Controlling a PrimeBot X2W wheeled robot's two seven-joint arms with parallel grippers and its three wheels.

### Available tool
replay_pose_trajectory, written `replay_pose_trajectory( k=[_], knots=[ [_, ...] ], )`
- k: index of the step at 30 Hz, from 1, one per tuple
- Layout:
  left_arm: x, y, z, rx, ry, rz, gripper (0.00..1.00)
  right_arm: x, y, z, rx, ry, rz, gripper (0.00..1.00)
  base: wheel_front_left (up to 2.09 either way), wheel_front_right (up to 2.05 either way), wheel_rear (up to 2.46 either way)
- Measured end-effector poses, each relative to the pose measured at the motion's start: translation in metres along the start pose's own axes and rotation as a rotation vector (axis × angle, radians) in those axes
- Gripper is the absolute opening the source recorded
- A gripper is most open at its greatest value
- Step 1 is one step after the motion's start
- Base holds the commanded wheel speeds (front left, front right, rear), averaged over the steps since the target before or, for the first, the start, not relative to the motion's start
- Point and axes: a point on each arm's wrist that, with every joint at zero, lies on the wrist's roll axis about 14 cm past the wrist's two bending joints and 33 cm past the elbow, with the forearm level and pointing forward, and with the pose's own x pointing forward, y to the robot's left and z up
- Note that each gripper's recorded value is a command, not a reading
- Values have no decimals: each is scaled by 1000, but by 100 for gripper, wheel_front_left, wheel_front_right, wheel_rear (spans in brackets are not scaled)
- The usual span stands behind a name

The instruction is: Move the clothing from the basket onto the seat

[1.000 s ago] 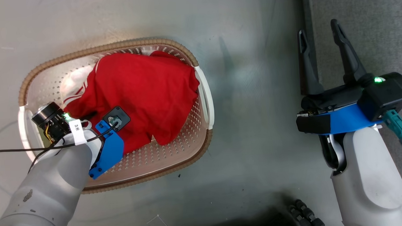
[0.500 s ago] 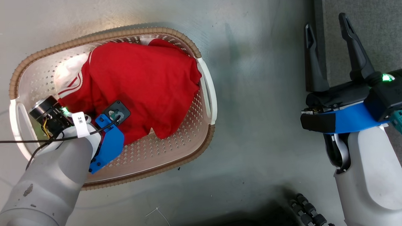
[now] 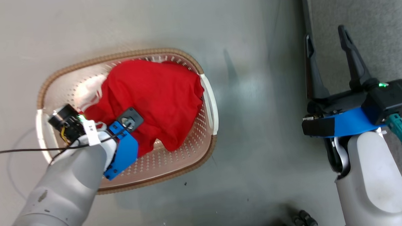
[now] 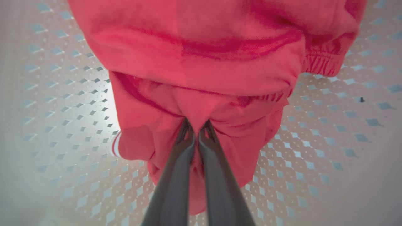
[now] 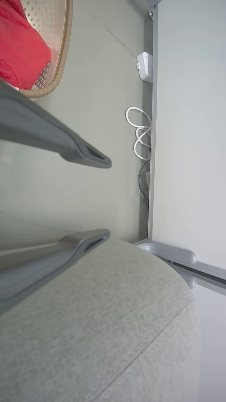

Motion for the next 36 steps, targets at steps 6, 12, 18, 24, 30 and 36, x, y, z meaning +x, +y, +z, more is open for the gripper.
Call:
replay_pose_trajectory(
  k=[6, 12, 18, 24, 30, 36],
  knots=[
    [-31, 1, 32, -39, -83, 38, 0, -12, 2, 23, 5, -32, 0, 100, 0, 0, 0],
    [-68, -2, 68, -89, -185, 98, 0, -29, 4, 48, 11, -71, 0, 100, 0, 0, 0],
    [-111, -3, 79, -132, -316, 158, 0, -49, 8, 76, 13, -122, 2, 100, 0, 0, 0],
    [-157, 10, 85, -180, -444, 245, 0, -69, 15, 95, 14, -157, 15, 100, 0, 0, 0],
    [-209, 26, 104, -229, -593, 344, 0, -88, 26, 113, 15, -198, 39, 100, 0, 0, 0],
    [-267, 41, 131, -282, -759, 446, 0, -107, 34, 131, 14, -244, 58, 100, 0, 0, 0]
  ],
)
